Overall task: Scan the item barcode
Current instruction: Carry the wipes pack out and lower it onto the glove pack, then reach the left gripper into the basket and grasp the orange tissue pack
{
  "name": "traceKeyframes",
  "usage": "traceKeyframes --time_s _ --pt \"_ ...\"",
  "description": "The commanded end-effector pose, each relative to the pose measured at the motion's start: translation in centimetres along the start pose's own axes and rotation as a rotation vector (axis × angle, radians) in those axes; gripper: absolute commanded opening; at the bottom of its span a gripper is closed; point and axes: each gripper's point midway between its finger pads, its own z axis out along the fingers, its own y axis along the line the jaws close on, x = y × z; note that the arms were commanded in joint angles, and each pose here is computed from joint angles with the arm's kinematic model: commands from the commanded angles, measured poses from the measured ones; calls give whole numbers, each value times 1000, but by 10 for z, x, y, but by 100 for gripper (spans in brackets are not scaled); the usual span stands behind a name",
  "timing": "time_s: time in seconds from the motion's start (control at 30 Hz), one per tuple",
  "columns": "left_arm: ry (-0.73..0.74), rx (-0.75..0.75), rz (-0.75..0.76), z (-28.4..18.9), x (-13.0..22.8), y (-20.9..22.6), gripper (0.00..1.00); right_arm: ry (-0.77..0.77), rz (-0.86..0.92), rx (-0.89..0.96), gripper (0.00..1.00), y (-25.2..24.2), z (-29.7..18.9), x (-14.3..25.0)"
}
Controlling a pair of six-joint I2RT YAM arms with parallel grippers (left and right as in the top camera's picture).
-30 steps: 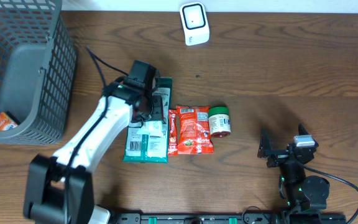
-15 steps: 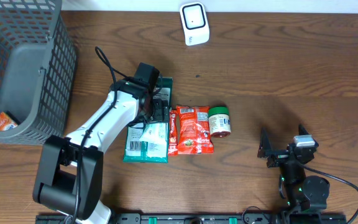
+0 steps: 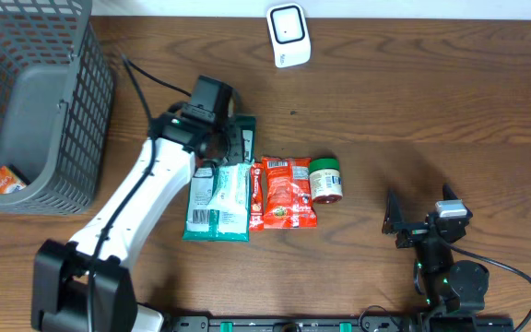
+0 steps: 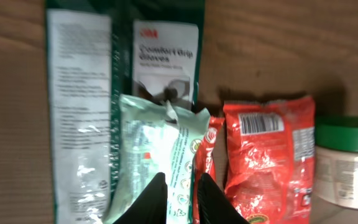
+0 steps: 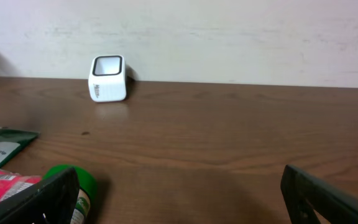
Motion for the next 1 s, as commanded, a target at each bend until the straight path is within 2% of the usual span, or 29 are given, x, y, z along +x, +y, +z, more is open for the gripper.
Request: traceKeyframes --time_s 0.0,0.37,0.57,0.73,0.8,0.87,0.97 --pt "85 -9 21 26 22 -1 19 2 4 12 99 -3 0 1" --pt "218 -64 14 77 45 11 19 2 4 12 99 -3 0 1" --pt "154 -37 23 64 28 5 21 2 4 12 99 -3 0 1" --pt "-16 2 35 -5 -21 0 39 2 4 12 99 -3 0 1" --pt "-138 10 17 -46 -49 4 58 2 4 12 99 -3 0 1" --pt "-276 -13 -18 -90 -74 18 70 2 4 12 99 -3 0 1" --pt "-485 -104 -107 -160 -103 58 78 3 4 12 99 -3 0 1"
